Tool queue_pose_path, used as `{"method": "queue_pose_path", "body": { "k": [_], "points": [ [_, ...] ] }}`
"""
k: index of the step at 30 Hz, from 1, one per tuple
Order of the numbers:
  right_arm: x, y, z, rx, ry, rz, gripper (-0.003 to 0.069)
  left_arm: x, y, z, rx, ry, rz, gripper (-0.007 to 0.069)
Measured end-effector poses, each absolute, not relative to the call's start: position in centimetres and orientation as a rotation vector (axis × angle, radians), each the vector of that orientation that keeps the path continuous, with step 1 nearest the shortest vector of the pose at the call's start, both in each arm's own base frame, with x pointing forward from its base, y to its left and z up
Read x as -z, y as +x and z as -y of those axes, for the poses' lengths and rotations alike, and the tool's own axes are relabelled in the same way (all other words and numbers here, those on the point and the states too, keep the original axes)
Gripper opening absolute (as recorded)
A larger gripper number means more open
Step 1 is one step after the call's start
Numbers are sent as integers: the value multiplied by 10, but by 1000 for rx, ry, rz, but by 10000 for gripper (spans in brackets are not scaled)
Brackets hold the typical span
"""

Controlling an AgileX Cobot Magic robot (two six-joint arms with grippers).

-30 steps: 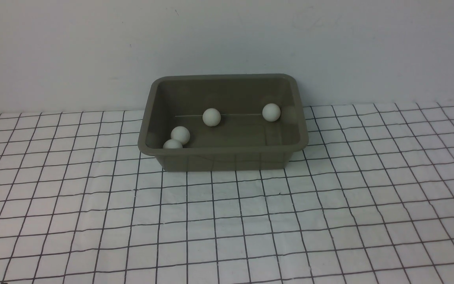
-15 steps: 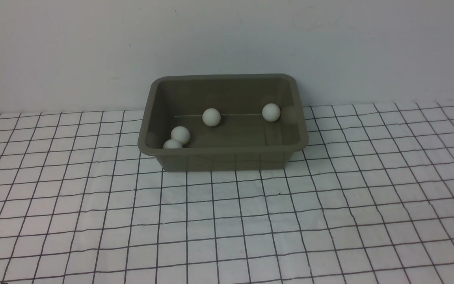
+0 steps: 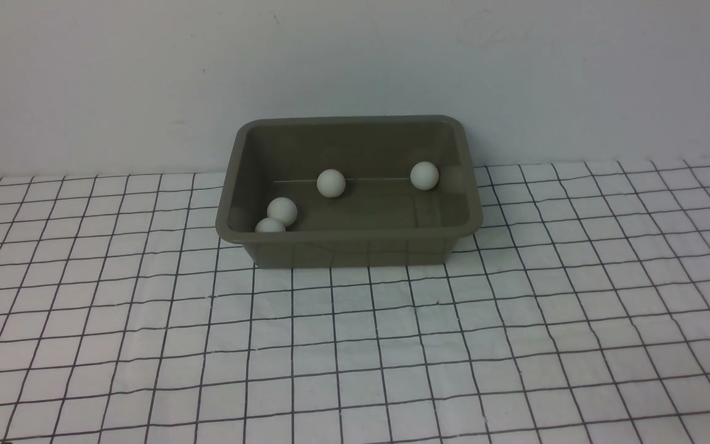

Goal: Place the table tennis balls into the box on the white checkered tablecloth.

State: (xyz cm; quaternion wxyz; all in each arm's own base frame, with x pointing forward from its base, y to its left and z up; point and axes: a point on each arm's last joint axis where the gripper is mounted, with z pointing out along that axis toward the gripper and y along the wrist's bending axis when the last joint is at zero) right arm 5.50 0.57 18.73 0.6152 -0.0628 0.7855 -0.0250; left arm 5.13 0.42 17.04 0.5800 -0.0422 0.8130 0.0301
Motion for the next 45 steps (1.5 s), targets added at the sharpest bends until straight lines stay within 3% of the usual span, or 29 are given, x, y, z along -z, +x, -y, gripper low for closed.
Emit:
{"method": "queue_pose_path", "body": {
  "k": [11, 45],
  "points": [
    [-178, 53, -5, 105, -185, -1824, 335, -170, 51, -4, -70, -99, -1899, 469],
    [-180, 54, -5, 69, -134, -1800, 335, -170, 51, -4, -67, -96, -1899, 469]
  ]
}}
